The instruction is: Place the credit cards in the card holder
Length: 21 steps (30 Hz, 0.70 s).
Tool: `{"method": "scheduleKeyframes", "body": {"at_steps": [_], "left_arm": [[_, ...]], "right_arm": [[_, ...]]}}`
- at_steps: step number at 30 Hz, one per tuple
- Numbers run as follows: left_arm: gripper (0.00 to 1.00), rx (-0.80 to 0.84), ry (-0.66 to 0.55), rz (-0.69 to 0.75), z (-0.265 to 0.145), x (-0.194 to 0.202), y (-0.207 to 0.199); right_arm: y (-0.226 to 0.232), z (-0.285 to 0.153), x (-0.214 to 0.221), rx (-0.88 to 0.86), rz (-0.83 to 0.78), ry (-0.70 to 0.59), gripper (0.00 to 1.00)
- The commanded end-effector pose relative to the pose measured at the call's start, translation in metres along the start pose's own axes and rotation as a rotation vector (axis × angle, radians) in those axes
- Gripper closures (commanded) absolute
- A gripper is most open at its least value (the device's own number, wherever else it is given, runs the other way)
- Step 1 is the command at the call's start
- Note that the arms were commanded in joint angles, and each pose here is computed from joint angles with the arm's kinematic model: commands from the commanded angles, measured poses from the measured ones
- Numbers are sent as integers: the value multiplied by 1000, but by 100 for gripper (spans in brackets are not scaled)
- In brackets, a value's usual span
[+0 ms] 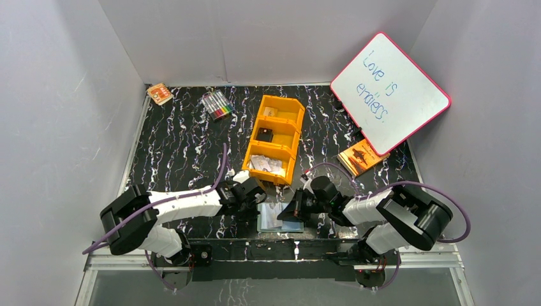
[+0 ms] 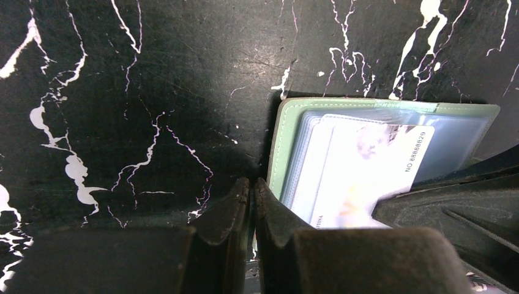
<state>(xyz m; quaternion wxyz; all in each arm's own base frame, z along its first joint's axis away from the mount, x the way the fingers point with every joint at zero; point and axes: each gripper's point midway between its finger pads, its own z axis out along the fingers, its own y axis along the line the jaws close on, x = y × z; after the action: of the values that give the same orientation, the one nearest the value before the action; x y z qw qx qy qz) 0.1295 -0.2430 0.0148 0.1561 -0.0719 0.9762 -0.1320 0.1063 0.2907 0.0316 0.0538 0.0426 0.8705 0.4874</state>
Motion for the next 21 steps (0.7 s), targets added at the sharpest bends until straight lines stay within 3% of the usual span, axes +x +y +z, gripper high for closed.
{"method": "scheduleKeyframes", "body": {"at_steps": [1,7,13,16,21], "left_arm": [[94,-110,88,23,14,25,35],[94,-103,83,16,13,25,35],[94,-96,74,2,11,25,37],[94,-95,73,-2,10,25,38],[94,-79,73,-7,10,25,34]], "right_arm": [[1,6,1,15,-14,16,100],[6,4,2,17,-40,21,97],[11,-4,-1,44,-77,6,59],[15,-7,-4,57,-103,1,50],[18,-9,-5,94,-135,21,46]]}}
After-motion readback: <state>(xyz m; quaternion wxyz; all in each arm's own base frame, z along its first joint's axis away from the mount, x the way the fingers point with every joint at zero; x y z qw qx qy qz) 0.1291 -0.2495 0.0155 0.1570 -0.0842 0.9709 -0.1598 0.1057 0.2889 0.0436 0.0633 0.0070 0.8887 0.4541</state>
